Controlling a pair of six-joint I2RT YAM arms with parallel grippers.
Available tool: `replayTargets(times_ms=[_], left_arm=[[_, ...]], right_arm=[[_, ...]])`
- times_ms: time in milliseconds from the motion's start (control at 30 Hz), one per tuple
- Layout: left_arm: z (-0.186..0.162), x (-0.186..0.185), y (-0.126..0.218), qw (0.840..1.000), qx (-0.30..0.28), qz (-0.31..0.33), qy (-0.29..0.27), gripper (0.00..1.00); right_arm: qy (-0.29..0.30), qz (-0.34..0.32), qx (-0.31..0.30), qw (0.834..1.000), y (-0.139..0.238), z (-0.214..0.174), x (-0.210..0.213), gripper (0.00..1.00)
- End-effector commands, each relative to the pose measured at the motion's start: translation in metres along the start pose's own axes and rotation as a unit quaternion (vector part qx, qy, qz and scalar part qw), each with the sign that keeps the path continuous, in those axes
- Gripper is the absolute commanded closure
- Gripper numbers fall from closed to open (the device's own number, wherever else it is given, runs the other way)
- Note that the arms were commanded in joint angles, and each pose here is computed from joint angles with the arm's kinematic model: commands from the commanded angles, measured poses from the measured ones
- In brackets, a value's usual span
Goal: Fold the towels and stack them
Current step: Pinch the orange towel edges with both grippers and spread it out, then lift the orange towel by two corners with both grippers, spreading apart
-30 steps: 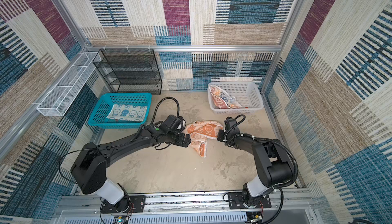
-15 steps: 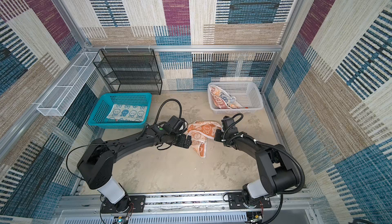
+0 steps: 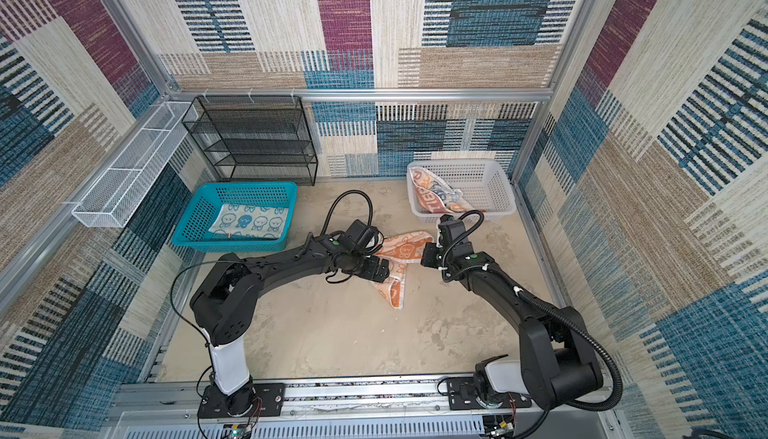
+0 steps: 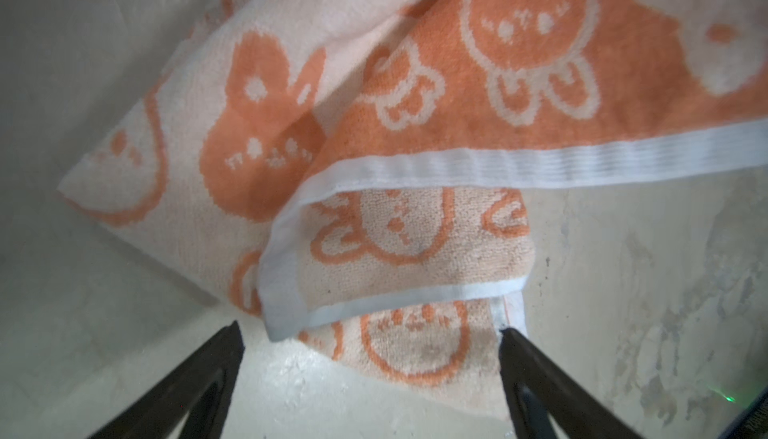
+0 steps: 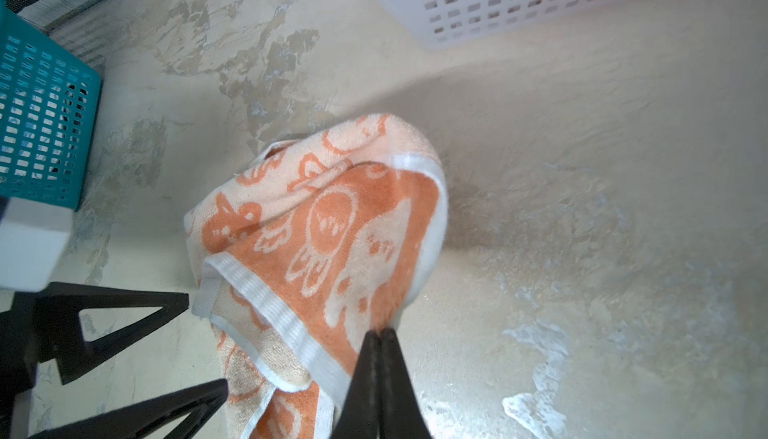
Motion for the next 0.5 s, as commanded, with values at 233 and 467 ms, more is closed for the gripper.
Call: replayTargets(times_ms=[233, 467], left_arm=[[0.007, 0.010, -0.015, 0.999, -0.016, 0.030, -0.019, 0.19], [0.009, 0.011, -0.014, 0.999, -0.022, 0.035, -0.022, 0.47]], right_arm=[[0.006, 0.012, -0.005, 1.000, 0.005, 0.004, 0.001, 1.00], [0.007, 0.013, -0.001, 1.000, 0.002, 0.002, 0.000, 1.00]])
Point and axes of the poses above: each gripper's point midway between its finger pads, its own y axis back along the fingers, its own x axis along the line the jaws close on, z = x × y, the point moved 2 cm from there along y, back along the fingers, and after that the axes turned 3 degrees about y, right-handed, at the moved point
